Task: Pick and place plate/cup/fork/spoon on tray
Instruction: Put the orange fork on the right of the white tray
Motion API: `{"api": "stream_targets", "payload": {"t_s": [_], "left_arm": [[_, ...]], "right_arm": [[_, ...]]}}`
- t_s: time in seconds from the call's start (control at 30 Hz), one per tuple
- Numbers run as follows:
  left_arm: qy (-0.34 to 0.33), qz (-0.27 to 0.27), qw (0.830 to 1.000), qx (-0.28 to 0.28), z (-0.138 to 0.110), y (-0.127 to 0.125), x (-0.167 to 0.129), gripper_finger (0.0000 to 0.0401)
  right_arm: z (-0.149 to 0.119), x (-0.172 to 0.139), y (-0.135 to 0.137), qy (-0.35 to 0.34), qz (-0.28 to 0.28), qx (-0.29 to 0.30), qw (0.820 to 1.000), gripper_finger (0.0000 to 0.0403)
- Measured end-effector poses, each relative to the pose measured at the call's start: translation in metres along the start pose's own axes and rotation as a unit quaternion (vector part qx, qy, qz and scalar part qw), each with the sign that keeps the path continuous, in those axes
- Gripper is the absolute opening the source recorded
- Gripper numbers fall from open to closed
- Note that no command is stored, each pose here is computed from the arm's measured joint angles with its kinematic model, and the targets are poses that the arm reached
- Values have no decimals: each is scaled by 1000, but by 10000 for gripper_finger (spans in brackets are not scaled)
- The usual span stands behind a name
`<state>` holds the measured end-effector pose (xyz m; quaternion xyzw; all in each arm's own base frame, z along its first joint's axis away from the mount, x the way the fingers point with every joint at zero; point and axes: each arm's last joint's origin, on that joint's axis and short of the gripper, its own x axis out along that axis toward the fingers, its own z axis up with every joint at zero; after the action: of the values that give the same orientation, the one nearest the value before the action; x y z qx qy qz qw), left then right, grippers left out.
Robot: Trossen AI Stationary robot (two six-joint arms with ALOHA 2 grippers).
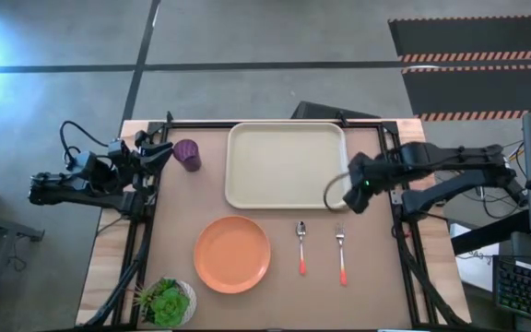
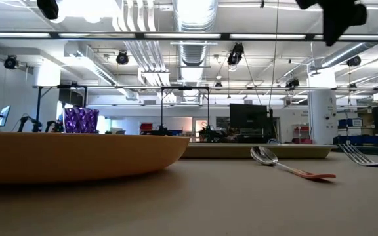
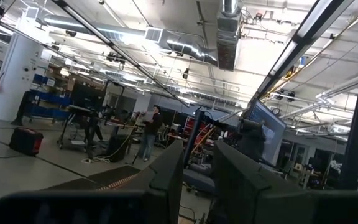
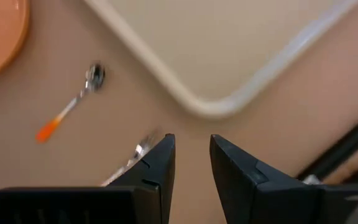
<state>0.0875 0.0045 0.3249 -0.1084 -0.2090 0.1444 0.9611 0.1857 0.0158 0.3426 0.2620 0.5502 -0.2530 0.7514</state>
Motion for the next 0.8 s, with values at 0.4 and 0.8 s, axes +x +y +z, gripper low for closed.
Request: {"api": "stream_targets", "payload": {"t_s": [0.4,0.8], "left_arm": [[0,-1,1000,0,0,0,0,73],[8,-57,998,0,-1,-3,0,73]], "right_arm": [[-58,19,54,53,-24,37,998,91],[-93,105,125,74,-97,130,984,129]]}}
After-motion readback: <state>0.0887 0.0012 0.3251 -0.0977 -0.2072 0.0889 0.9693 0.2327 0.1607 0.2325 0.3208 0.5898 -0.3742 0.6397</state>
